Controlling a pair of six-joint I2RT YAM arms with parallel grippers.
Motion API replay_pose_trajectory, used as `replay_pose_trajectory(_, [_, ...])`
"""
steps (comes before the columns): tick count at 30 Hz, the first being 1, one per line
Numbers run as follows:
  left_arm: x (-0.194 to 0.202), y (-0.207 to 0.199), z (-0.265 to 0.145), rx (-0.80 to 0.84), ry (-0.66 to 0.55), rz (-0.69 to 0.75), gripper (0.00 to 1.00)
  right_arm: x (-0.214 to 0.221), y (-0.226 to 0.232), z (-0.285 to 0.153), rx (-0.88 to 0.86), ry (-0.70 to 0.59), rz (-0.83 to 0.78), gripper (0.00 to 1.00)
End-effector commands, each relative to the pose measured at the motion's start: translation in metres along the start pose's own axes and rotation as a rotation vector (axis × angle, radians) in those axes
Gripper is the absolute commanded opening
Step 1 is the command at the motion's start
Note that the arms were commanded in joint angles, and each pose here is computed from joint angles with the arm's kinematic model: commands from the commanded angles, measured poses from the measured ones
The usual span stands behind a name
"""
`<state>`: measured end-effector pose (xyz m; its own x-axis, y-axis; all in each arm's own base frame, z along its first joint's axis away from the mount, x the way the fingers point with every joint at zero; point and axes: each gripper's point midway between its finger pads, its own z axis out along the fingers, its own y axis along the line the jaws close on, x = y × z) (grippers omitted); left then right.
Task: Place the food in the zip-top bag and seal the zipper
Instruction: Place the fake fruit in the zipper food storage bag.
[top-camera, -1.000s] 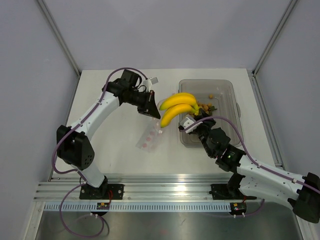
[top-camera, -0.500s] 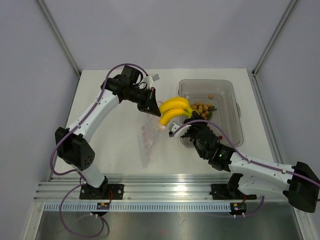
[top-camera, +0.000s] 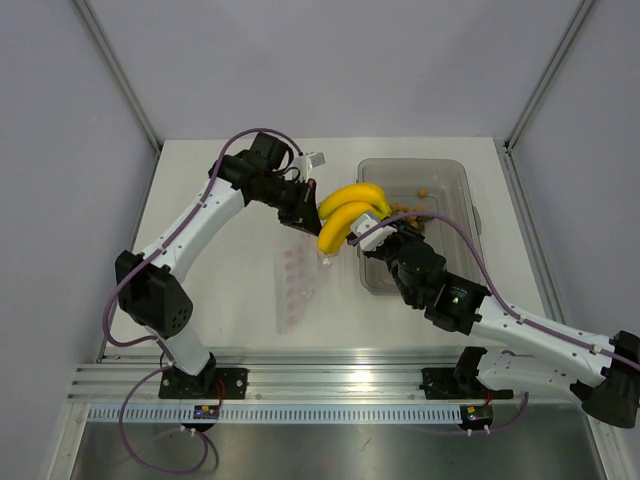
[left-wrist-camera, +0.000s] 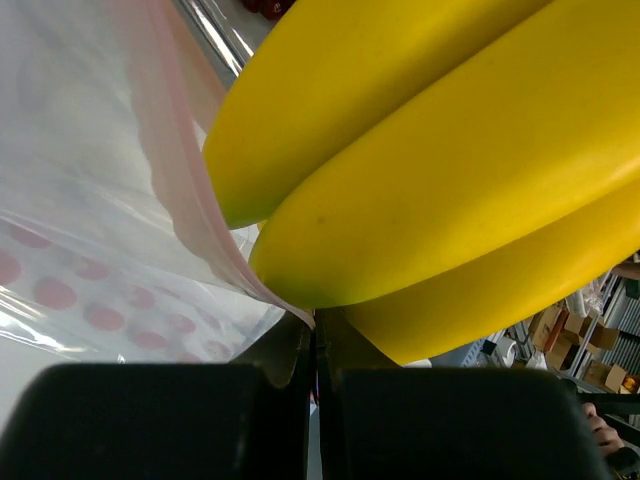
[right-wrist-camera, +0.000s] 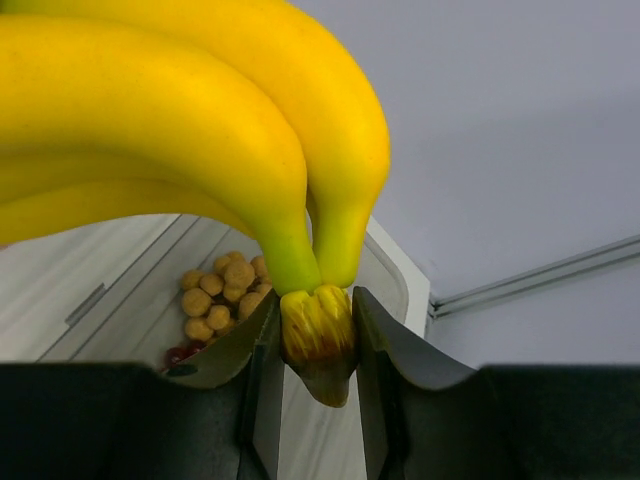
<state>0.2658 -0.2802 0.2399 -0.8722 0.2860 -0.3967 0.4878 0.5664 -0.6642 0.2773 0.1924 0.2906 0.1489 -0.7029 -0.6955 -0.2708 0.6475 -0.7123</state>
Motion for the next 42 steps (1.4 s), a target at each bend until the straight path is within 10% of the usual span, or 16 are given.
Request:
replay_pose_trajectory(1, [-0.013,-0.020,-0.001,0.081,-0.031,0.069,0.00,-0.034,-0.013,-0.009,0.008,-0.095,0.320,0.00])
replay_pose_trajectory(10, [-0.017,-0.041,-0.007,0.190,-0.047,0.101,0.00,-0.009,0.027,-0.006,-0.057,-0.024,0.382,0.00])
replay_pose_trajectory(24, [-0.028,-0.058,-0.013,0.313,-0.066,0.093,0.00,0.036,0.025,0.005,0.177,0.208,0.049,0.00])
replay_pose_trajectory(33, [-0.024,-0.053,-0.004,0.290,-0.042,0.079,0.00,-0.011,-0.003,0.001,0.186,0.029,0.322,0.00])
replay_pose_trajectory(42, [-0.030,-0.060,-0.008,0.307,-0.057,0.096,0.00,0.005,0.044,0.004,0.032,-0.060,0.207,0.00])
